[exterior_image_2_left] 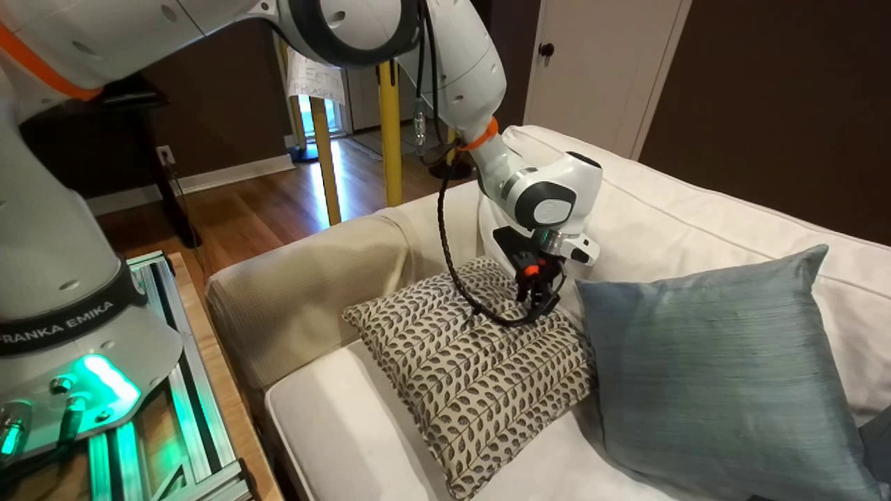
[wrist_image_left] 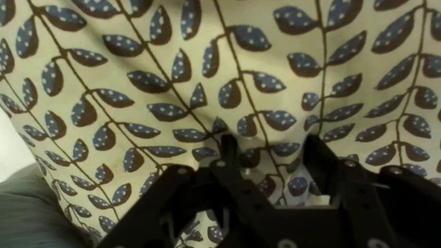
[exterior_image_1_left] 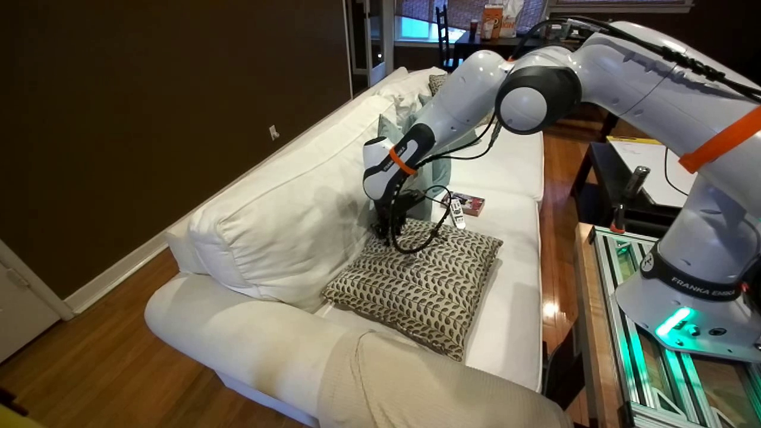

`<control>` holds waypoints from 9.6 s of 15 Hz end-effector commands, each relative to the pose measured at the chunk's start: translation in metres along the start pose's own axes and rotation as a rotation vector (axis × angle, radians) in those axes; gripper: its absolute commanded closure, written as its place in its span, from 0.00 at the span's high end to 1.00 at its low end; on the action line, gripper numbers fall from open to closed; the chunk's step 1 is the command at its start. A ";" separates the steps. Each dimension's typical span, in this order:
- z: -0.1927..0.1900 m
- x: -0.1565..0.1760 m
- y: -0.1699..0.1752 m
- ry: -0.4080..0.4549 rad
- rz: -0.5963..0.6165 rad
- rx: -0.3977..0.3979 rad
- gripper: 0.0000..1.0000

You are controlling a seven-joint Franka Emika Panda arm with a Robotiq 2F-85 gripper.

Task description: Put the pillows upright

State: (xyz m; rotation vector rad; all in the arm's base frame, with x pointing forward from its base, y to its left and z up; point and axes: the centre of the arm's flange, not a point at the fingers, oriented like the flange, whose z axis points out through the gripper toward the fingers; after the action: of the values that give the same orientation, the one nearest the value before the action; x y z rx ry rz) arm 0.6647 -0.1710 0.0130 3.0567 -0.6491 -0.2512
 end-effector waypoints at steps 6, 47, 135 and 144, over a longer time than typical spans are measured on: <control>-0.071 -0.004 0.003 0.010 -0.062 0.187 0.00; 0.024 0.020 -0.009 -0.101 -0.186 0.112 0.00; -0.224 0.015 0.210 0.407 0.662 0.150 0.01; -0.265 -0.035 0.264 0.382 0.803 0.435 0.01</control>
State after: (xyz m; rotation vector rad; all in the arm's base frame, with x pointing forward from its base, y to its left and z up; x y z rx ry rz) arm 0.5981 -0.4091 0.2636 2.6465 -1.8810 0.5021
